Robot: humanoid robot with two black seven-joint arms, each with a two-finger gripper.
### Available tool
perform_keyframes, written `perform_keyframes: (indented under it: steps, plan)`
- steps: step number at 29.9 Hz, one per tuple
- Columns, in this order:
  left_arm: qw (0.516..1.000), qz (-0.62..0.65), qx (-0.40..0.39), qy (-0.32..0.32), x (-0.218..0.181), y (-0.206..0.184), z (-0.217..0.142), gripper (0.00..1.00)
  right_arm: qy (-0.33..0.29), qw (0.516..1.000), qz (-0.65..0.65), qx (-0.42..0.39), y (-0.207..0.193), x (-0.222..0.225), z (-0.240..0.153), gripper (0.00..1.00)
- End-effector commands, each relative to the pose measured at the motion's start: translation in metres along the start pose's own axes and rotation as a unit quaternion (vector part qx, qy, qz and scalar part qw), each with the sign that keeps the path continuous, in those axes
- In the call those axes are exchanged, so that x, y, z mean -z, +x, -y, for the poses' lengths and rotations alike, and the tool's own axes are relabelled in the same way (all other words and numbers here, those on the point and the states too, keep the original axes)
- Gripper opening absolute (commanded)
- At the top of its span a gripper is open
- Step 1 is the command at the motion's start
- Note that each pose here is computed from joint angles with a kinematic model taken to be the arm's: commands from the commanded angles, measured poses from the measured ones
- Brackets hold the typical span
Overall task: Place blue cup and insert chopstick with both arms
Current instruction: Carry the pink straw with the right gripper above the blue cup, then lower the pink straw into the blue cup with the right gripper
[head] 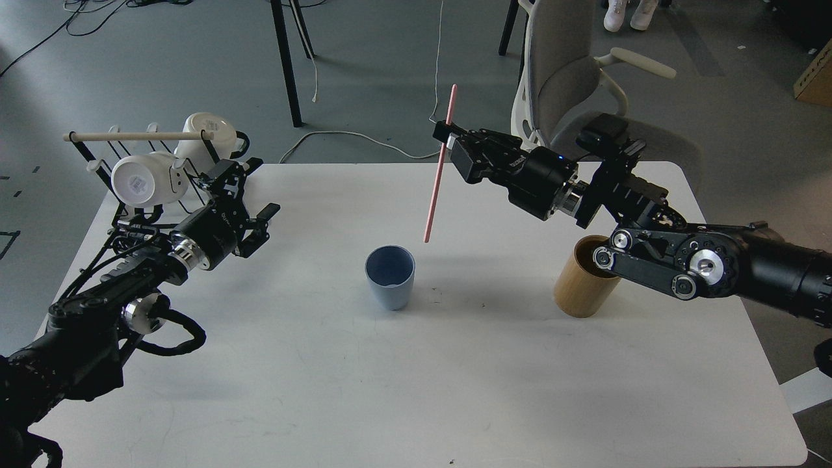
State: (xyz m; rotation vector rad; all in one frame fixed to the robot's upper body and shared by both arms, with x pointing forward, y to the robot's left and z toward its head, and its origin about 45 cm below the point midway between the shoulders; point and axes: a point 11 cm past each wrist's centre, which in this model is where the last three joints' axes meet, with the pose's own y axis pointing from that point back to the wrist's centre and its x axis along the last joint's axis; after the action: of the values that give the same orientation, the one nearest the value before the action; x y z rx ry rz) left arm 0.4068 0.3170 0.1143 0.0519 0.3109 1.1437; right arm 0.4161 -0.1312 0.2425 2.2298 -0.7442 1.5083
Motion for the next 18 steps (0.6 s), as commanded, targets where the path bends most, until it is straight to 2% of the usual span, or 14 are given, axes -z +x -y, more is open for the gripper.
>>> perform_keyframes:
  steps: [1, 8, 18]
  plan:
    - [1.000, -0.001, 0.002, 0.000, 0.001, -0.002, 0.001, 0.94, 0.011, 1.000, -0.003, 0.006, -0.009, 0.008, 0.013, 0.00]
    - [1.000, -0.005, 0.003, -0.004, 0.000, -0.004, 0.003, 0.94, 0.012, 0.999, -0.017, 0.037, -0.037, 0.011, 0.026, 0.00]
    - [1.000, -0.010, -0.001, -0.011, -0.004, -0.003, 0.004, 0.94, 0.007, 0.999, -0.020, 0.048, -0.054, 0.012, 0.035, 0.03]
